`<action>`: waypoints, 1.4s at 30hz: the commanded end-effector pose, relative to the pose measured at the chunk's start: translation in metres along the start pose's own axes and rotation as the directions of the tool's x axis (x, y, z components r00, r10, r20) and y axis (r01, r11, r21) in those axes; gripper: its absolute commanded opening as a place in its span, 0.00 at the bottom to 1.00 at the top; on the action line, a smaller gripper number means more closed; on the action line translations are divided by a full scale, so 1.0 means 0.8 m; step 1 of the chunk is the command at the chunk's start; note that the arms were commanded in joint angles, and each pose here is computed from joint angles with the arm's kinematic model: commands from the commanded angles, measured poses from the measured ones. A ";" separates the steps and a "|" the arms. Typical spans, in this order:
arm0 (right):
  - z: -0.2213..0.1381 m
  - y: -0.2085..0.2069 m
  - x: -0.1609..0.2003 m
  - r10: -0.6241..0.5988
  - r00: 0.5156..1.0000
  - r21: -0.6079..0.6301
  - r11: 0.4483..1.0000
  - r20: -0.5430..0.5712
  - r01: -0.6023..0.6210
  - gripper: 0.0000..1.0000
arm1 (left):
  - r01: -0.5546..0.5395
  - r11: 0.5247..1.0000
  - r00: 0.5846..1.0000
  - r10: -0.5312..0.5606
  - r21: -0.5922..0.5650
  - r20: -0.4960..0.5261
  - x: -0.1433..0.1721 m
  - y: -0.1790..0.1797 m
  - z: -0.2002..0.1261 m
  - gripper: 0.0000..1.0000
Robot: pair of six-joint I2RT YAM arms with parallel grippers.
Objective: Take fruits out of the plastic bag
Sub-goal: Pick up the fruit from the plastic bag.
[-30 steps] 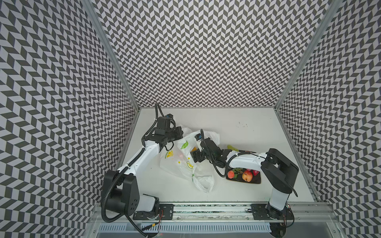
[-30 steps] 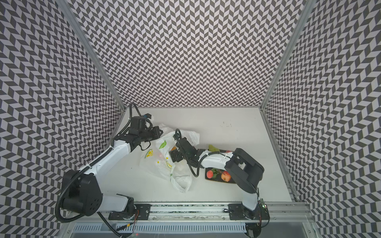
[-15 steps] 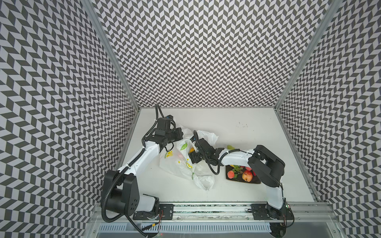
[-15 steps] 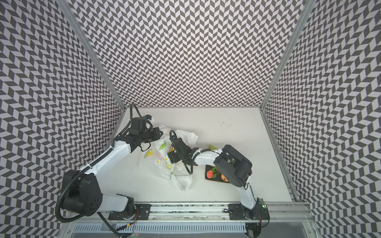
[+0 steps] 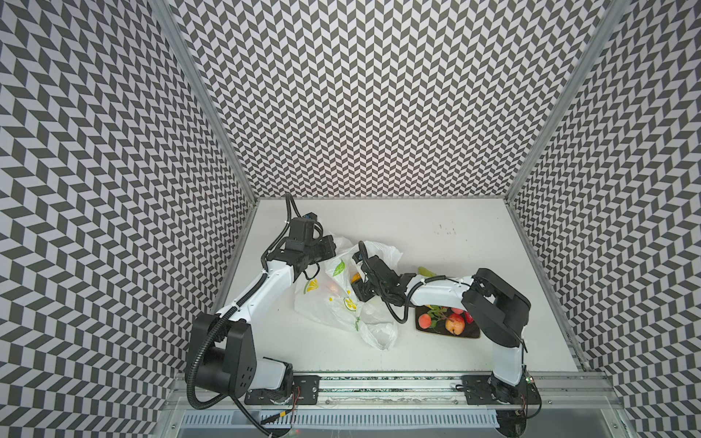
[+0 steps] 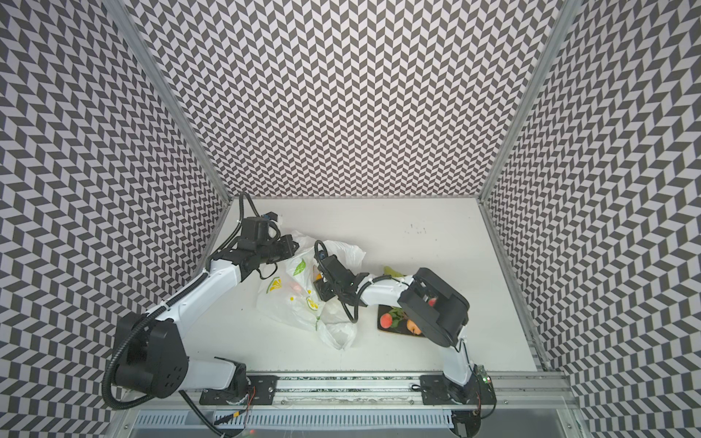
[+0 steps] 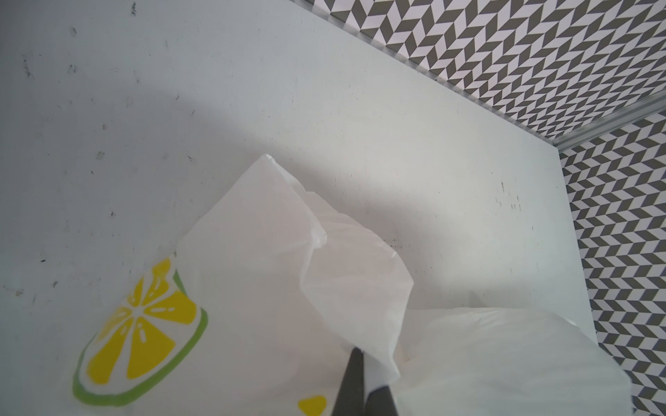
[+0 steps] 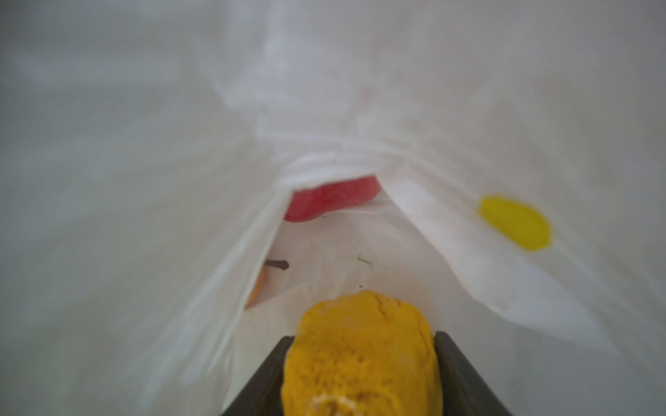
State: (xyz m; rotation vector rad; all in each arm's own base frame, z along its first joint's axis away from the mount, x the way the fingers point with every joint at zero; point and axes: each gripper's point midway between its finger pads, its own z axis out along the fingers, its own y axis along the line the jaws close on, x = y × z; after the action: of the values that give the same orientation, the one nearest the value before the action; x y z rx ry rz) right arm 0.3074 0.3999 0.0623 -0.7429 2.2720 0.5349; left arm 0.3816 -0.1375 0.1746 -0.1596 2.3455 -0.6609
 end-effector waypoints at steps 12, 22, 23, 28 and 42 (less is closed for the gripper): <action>-0.095 0.016 -0.017 0.016 0.993 -0.091 0.996 0.113 -0.006 0.51 | 0.033 0.999 0.997 -0.032 -0.016 0.068 -0.017 0.006 -0.001 0.00; -0.186 0.023 -0.002 0.037 0.989 -0.182 0.983 0.145 -0.010 0.48 | 0.037 0.999 0.996 -0.037 -0.005 0.077 -0.017 0.009 -0.002 0.00; -0.196 0.021 0.001 0.043 0.989 -0.180 0.984 0.144 -0.016 0.47 | 0.036 0.999 0.996 -0.035 -0.004 0.079 -0.017 0.008 -0.003 0.00; -0.242 0.000 0.011 0.115 0.983 -0.123 0.988 0.144 -0.098 0.46 | 0.033 0.999 0.996 -0.033 0.000 0.080 -0.016 0.008 -0.003 0.00; -0.324 -0.162 0.076 0.516 0.850 0.307 0.796 0.106 -0.521 0.32 | 0.032 0.999 0.996 -0.033 0.011 0.083 -0.018 0.006 -0.001 0.00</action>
State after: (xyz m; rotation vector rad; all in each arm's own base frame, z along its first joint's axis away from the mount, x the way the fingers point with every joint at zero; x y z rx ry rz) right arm 0.2377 0.1638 0.1764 -0.0725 2.3986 0.4530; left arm 0.3911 -0.1293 0.1757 -0.2182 2.2929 -0.6551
